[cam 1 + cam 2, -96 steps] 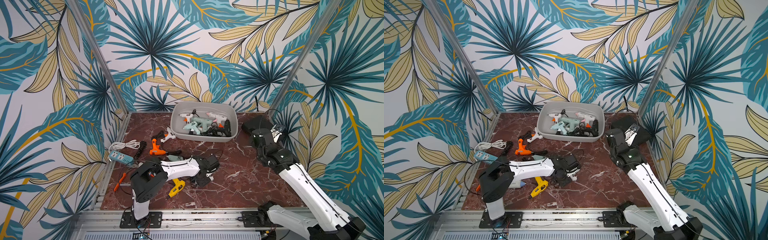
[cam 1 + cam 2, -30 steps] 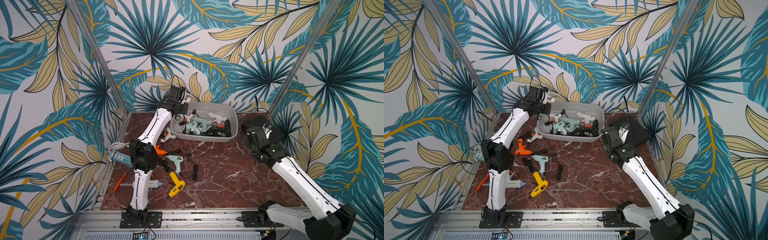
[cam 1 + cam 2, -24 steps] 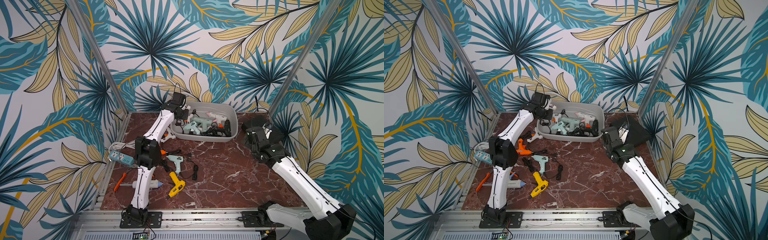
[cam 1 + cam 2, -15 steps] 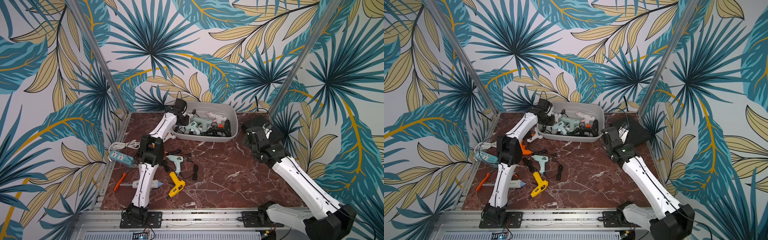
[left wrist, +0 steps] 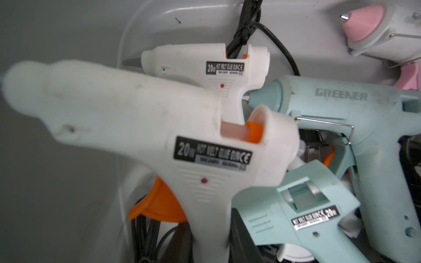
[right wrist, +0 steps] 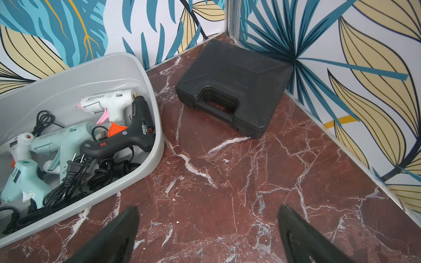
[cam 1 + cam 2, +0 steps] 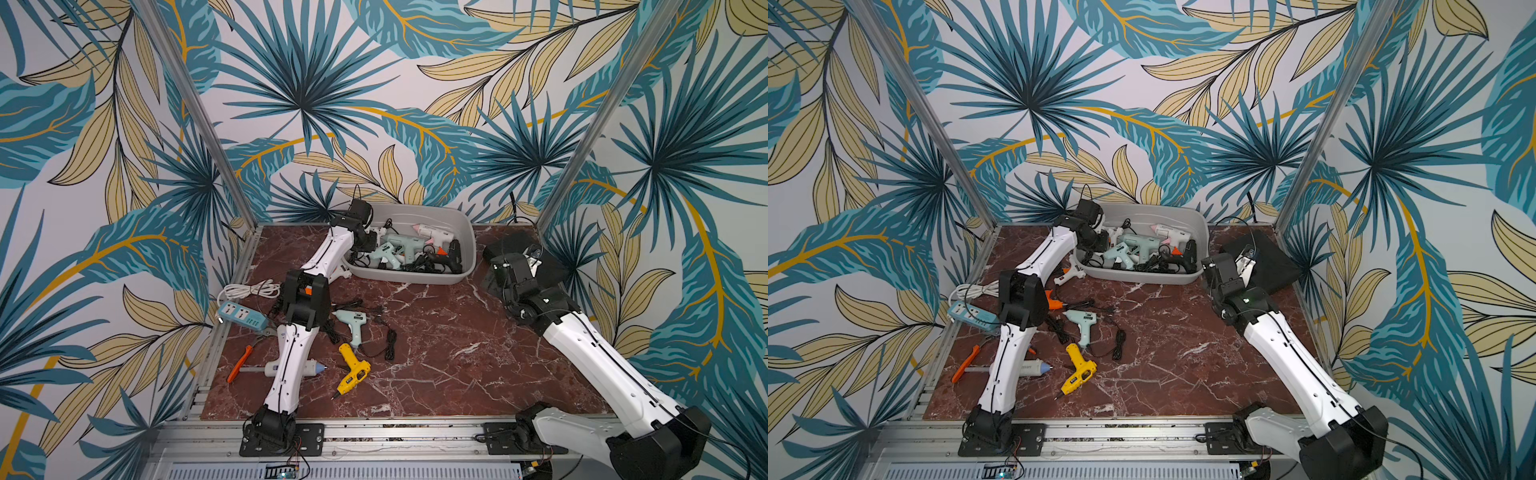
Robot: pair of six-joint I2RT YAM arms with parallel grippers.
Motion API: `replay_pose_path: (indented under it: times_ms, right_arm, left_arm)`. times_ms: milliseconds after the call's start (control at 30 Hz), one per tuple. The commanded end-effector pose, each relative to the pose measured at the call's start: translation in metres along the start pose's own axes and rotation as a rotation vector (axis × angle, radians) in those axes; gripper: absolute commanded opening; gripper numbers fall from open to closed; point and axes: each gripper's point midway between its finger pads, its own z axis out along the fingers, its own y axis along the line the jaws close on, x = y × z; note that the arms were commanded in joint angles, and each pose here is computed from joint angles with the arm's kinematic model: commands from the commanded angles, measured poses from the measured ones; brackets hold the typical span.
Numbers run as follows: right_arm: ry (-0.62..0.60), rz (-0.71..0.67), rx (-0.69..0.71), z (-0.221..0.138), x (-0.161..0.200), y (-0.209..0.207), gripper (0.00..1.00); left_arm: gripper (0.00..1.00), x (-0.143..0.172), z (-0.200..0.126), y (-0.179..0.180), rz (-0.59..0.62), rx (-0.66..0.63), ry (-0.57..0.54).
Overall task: Put the hot melt glue gun into the storage box
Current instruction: Place the hot melt adhesive gun in the storage box.
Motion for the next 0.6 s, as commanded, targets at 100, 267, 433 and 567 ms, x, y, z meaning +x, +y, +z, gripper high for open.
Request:
replay_pose_path:
  times_ms: [100, 267, 433, 567]
  right_arm:
    - [0.037, -0.007, 0.000, 0.002, 0.007, 0.001, 0.98]
    - [0.040, -0.006, -0.003, 0.002, 0.008, 0.002, 0.98]
    - [0.044, -0.006, -0.008, 0.002, 0.008, 0.003, 0.98]
    - [0.046, -0.007, -0.013, 0.002, 0.008, 0.004, 0.98]
  left_arm:
    - [0.17, 0.003, 0.015, 0.021, -0.038, -0.049, 0.012]
    - [0.34, 0.005, 0.022, 0.020, -0.041, -0.044, 0.014]
    - [0.40, 0.004, 0.024, 0.017, -0.050, -0.025, 0.005]
    - [0.40, 0.000, 0.023, 0.017, -0.055, -0.021, -0.008]
